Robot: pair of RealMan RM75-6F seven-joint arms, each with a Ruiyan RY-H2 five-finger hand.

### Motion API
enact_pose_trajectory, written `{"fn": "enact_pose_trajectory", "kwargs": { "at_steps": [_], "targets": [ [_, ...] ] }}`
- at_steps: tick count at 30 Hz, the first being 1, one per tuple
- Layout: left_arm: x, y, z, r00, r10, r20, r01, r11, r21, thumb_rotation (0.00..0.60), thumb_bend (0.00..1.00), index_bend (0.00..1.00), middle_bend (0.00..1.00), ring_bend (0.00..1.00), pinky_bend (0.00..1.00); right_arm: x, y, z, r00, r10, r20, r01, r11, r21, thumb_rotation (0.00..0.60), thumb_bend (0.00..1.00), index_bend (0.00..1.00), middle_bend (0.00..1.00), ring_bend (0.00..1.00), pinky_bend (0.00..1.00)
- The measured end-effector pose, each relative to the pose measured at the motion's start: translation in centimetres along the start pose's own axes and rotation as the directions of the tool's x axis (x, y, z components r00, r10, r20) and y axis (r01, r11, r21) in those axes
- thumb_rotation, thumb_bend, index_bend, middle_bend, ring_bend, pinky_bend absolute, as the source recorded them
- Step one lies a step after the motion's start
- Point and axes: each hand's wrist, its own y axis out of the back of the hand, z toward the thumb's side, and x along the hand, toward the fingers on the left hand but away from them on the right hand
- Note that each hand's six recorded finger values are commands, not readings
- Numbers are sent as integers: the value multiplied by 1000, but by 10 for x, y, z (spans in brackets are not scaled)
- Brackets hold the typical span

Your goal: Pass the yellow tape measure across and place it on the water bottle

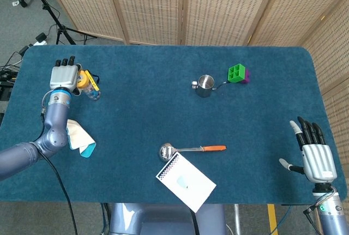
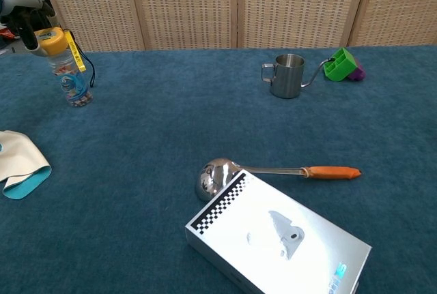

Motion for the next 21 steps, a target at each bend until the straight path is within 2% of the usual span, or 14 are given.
{"fn": "enact_pose_trajectory", "kwargs": {
  "at_steps": [17,21],
  "targets": [
    [0,-8,7,1000,-9,5,9,1000,-19,600,364,607,0,0,0,0,0,-1,1000,-2,1,2,1000,-3,600,52,0,0,0,0],
    [0,-8,8,1000,-9,2,9,1000,-11,600,356,554,0,0,0,0,0,0,1000,-1,-1,1,1000,-4,600,51,0,0,0,0]
  ]
}}
